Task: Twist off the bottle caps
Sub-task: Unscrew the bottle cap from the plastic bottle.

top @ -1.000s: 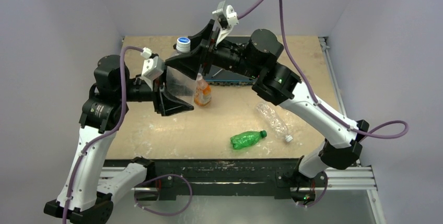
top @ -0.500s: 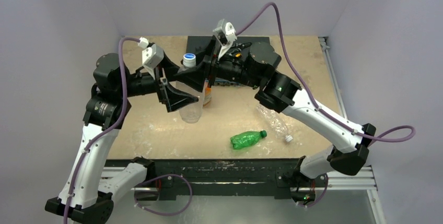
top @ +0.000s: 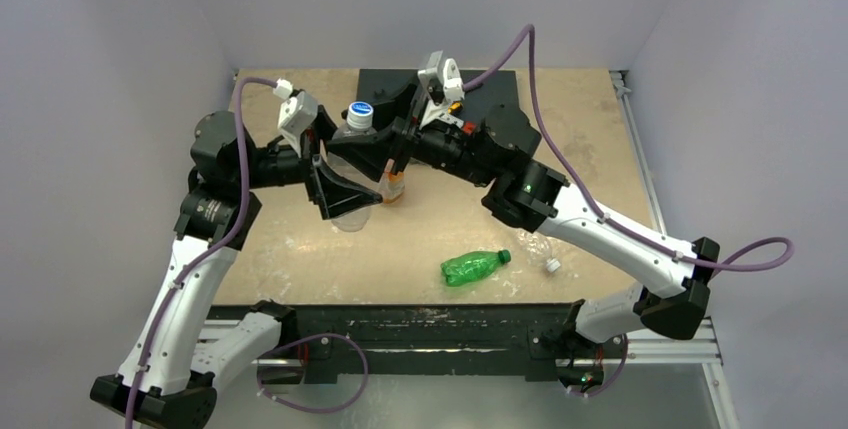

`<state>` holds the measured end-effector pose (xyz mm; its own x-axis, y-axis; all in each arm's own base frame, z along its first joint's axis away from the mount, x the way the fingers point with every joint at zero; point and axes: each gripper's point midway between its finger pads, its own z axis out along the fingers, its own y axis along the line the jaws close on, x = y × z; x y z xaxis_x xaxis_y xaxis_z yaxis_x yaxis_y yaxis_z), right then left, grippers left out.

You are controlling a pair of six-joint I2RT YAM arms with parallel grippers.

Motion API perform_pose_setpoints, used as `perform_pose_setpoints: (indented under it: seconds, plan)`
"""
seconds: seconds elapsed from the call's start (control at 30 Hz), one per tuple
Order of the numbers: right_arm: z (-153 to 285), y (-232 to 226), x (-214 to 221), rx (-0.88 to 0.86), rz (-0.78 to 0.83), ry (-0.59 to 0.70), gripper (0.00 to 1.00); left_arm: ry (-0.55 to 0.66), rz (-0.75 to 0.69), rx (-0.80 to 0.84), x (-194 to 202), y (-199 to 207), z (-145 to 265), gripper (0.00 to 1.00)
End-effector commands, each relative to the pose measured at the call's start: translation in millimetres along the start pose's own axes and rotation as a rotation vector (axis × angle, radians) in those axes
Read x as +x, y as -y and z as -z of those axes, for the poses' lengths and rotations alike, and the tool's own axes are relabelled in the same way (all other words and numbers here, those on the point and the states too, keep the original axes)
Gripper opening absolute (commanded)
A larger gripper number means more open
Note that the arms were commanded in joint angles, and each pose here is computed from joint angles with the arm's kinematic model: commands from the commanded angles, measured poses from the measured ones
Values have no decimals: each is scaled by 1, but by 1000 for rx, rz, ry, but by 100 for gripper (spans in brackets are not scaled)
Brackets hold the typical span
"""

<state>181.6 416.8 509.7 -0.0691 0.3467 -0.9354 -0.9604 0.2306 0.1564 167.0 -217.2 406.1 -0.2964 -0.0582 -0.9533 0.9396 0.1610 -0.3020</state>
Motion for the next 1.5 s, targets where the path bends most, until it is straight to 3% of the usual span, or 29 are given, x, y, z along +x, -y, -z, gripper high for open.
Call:
perform_pose_setpoints:
  seconds: [0.0,0.13,0.2,0.23,0.4,0.47,0.63,0.77,1.07,1.3,1.4,1.47]
  plan:
    - [3,1,-26,39,55,115,20,21,-69,21,-14,10,1,84]
    - [5,5,-19,68,57,99,22,22,-71,-5,-14,2,0,44]
    - [5,10,-15,93,51,72,27,23,-88,-15,-13,0,0,33]
    - [5,13,-14,113,41,57,31,26,-95,-23,-13,-1,0,32]
    - [3,37,-16,272,-37,-3,71,9,-218,-78,-9,-12,4,32]
    - [4,49,-16,354,-86,-39,75,-17,-312,-133,-9,-22,8,32]
    - [4,61,-23,453,-118,-81,69,-49,-515,-280,-11,-50,19,26]
    - [5,65,-23,480,-118,-91,63,-27,-576,-320,-14,-55,23,26]
    - [6,65,-24,480,-108,-80,42,-6,-519,-357,-11,-63,23,25]
    - [6,70,-15,498,-106,-85,51,34,-419,-400,-13,-72,21,21]
    - [8,73,-15,507,-98,-74,51,44,-386,-387,-13,-72,19,20]
    - [7,73,-16,504,-97,-65,44,41,-380,-368,-9,-69,17,20]
